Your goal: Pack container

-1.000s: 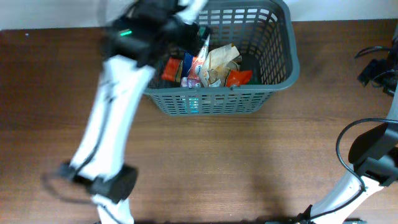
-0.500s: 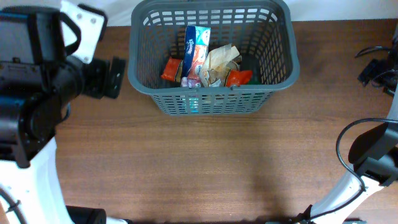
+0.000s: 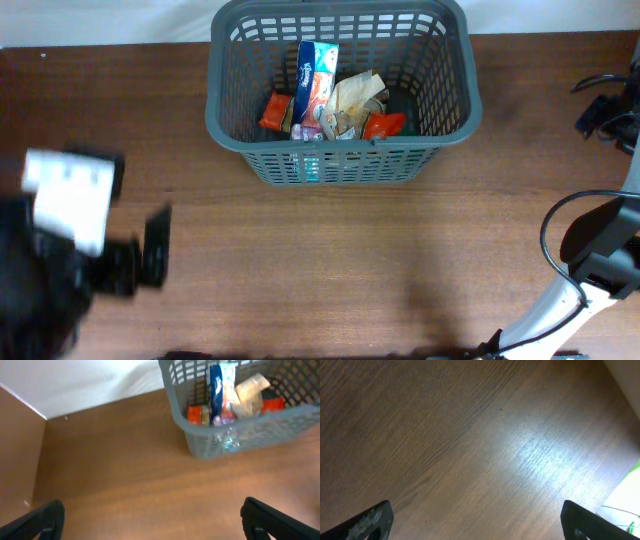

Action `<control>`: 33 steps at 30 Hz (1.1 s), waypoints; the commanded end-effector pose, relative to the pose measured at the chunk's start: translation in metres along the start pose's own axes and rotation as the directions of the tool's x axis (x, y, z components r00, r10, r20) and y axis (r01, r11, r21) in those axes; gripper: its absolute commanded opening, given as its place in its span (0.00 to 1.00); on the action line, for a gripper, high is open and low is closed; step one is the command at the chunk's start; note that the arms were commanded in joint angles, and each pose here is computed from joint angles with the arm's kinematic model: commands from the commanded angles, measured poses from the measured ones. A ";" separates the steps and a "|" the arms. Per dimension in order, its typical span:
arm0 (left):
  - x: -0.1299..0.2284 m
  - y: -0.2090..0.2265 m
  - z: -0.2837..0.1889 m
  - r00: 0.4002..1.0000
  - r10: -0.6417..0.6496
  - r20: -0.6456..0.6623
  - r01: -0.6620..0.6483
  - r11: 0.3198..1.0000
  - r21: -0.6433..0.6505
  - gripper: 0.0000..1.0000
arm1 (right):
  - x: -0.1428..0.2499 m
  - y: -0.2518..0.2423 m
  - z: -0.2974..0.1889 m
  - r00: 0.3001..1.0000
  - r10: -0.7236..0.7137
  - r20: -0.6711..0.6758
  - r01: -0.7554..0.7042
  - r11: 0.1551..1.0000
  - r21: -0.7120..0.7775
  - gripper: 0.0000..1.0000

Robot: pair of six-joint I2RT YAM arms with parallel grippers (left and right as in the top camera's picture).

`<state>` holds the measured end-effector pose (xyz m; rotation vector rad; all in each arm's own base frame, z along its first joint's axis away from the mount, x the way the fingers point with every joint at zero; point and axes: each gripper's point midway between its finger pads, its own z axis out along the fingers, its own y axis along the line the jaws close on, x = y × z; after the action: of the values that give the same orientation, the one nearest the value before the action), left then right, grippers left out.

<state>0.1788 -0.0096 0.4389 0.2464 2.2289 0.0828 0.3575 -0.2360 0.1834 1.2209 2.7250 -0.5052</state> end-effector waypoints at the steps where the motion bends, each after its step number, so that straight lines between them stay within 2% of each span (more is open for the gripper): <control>1: 0.041 -0.007 -0.007 0.995 -0.099 -0.027 0.100 0.995 0.014 0.99 | -0.001 -0.003 0.002 1.000 0.021 -0.002 -0.021 1.000 0.004 0.99; 7: 0.074 -0.016 -0.006 0.979 -0.190 0.079 0.187 0.982 0.037 0.99 | -0.001 -0.003 0.002 1.000 0.021 -0.002 -0.021 1.000 0.004 0.99; 10: 0.099 -0.031 0.020 0.973 -0.227 0.044 0.222 0.970 0.098 0.99 | -0.001 -0.003 0.002 1.000 0.021 -0.002 -0.021 1.000 0.004 0.99; 13: 0.125 -0.050 0.065 0.947 -0.319 -0.025 0.319 0.933 0.166 0.99 | -0.001 -0.003 0.002 1.000 0.021 -0.002 -0.021 1.000 0.004 0.99; 16: 0.136 -0.068 0.097 0.937 -0.343 -0.069 0.349 0.906 0.238 0.99 | -0.001 -0.003 0.002 1.000 0.021 -0.002 -0.021 1.000 0.004 0.99; 21: 0.139 -0.084 0.133 0.936 -0.344 -0.073 0.349 0.882 0.317 0.99 | -0.001 -0.003 0.002 1.000 0.021 -0.002 -0.021 1.000 0.004 0.99; 32: 0.149 -0.079 0.144 0.940 -0.330 -0.083 0.340 0.901 0.270 0.99 | -0.001 -0.003 0.002 1.000 0.021 -0.002 -0.021 1.000 0.004 0.99; 33: 0.153 -0.078 0.147 0.955 -0.287 -0.081 0.298 0.917 0.266 0.99 | -0.001 -0.003 0.002 1.000 0.021 -0.002 -0.021 1.000 0.004 0.99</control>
<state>0.1893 -0.0622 0.2248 0.0193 2.2890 -0.4365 0.3576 -0.2360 0.1834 1.2199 2.7252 -0.5052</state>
